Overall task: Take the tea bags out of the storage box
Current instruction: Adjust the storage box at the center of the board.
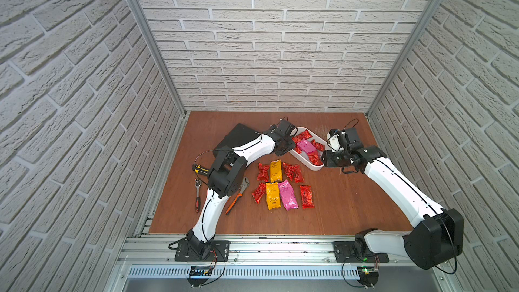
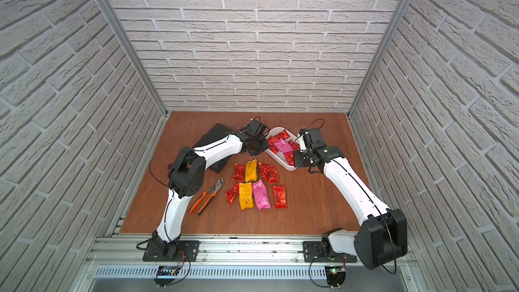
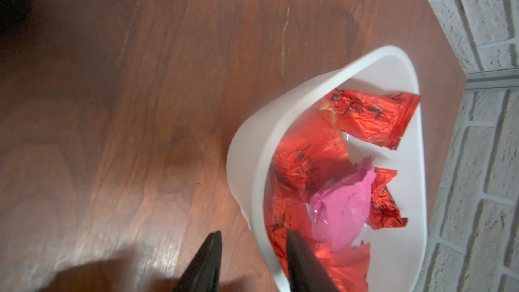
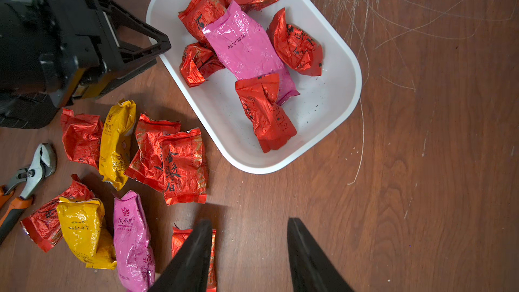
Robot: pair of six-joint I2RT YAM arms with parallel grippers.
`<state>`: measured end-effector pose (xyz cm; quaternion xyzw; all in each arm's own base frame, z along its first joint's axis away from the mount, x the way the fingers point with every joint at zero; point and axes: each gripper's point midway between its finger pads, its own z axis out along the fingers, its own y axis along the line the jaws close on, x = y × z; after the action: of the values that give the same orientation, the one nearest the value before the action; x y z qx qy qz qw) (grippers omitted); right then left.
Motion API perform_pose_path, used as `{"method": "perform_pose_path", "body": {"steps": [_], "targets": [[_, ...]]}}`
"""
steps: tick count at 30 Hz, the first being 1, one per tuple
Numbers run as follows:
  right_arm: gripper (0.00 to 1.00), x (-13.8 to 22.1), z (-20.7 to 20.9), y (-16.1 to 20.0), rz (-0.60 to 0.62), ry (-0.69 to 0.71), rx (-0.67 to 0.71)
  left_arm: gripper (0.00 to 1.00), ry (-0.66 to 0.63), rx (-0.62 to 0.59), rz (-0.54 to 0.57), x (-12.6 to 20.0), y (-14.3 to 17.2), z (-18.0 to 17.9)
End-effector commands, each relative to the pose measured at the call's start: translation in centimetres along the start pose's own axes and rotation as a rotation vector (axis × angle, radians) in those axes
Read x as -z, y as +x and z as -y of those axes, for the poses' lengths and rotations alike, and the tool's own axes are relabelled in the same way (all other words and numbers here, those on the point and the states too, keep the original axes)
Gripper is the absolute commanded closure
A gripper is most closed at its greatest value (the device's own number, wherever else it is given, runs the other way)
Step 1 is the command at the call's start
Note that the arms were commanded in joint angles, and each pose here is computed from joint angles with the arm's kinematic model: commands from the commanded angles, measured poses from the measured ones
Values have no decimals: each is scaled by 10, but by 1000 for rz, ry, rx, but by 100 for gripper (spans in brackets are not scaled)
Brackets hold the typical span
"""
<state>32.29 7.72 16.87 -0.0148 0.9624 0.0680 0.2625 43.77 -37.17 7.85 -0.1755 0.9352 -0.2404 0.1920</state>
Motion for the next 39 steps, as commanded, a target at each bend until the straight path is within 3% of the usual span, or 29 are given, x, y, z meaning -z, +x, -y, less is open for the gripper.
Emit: {"method": "perform_pose_path", "body": {"steps": [1,8,29,36,39], "targets": [[51,4,-1,-5,9,-13,-3,63,-4,-7,8,0,-4,4],[51,9,-2,-4,9,-42,-24,74,-8,-68,11,0,-2,13],[51,22,8,8,11,-21,-65,86,51,-170,-79,-16,29,43],[50,8,14,14,-29,11,-90,85,101,-220,-98,-16,36,58],[49,-7,17,17,-72,22,-97,79,130,-232,-106,-16,38,66]]}}
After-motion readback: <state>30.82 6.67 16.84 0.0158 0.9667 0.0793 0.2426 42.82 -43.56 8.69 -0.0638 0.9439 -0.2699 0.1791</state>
